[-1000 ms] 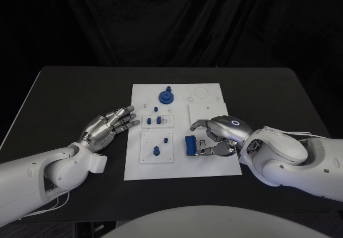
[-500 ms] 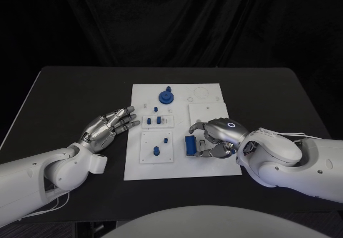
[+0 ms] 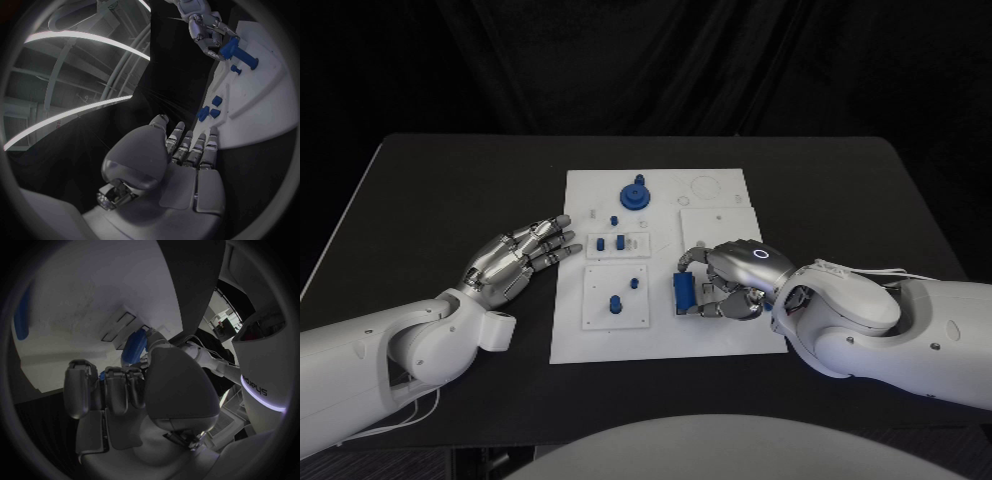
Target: Assemble the parts on the task board
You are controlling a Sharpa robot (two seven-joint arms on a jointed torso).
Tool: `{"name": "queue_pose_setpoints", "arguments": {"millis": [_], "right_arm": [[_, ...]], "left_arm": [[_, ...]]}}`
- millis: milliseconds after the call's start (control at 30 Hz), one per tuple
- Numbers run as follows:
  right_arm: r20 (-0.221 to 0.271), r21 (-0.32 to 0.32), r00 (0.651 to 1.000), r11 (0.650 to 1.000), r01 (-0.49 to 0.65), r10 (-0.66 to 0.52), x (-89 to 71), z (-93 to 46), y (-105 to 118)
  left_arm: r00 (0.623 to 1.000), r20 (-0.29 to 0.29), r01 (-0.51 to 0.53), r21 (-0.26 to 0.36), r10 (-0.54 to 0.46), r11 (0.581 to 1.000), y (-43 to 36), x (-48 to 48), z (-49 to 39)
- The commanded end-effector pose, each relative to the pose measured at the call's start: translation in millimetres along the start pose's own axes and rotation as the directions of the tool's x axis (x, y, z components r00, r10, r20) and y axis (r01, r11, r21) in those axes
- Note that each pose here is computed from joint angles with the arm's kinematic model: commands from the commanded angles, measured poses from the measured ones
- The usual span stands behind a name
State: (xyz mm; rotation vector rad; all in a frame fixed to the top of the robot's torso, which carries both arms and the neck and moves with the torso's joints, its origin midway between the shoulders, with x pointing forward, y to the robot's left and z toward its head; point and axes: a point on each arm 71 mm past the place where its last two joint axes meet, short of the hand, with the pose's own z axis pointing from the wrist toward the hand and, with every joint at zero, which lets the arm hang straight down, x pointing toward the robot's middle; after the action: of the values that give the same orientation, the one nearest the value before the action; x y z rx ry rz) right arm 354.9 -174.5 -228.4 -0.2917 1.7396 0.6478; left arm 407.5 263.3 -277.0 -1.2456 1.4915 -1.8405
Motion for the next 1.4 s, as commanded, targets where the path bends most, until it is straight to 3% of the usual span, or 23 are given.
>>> {"name": "queue_pose_setpoints", "arguments": {"millis": [33, 500, 733, 867, 1200, 1400], "right_arm": [[0.024, -0.005, 1.0, 1.0, -0.003, 0.004, -0.2, -0.4, 0.9], [0.109, -0.039, 0.993, 0.999, -0.034, 0.038, -7.9, -7.1, 2.8], [0.12, -0.04, 0.992, 0.998, -0.041, 0.046, -10.0, -12.1, 3.2], [0.105, -0.033, 0.993, 0.999, -0.041, 0.045, -9.1, -14.8, 3.2], [0.006, 0.014, 1.0, 1.0, -0.02, 0.019, 0.2, -17.9, 0.7], [-0.03, 0.032, 0.999, 0.999, -0.013, 0.014, 5.1, -19.0, -0.2]], "left_arm": [[1.0, -0.01, 0.012, 0.002, -0.012, 1.0, 0.9, 1.4, -0.3], [1.0, -0.007, 0.011, 0.001, -0.011, 1.0, 1.2, 0.5, -1.1], [1.0, -0.005, 0.011, 0.0, -0.011, 1.0, 1.3, -0.4, -1.9], [1.0, -0.003, 0.01, 0.0, -0.01, 1.0, 1.3, -0.8, -2.3], [1.0, -0.003, 0.011, 0.0, -0.011, 1.0, 1.7, -0.8, -2.3], [1.0, -0.002, 0.01, -0.001, -0.01, 1.0, 1.7, -1.2, -2.5]]}}
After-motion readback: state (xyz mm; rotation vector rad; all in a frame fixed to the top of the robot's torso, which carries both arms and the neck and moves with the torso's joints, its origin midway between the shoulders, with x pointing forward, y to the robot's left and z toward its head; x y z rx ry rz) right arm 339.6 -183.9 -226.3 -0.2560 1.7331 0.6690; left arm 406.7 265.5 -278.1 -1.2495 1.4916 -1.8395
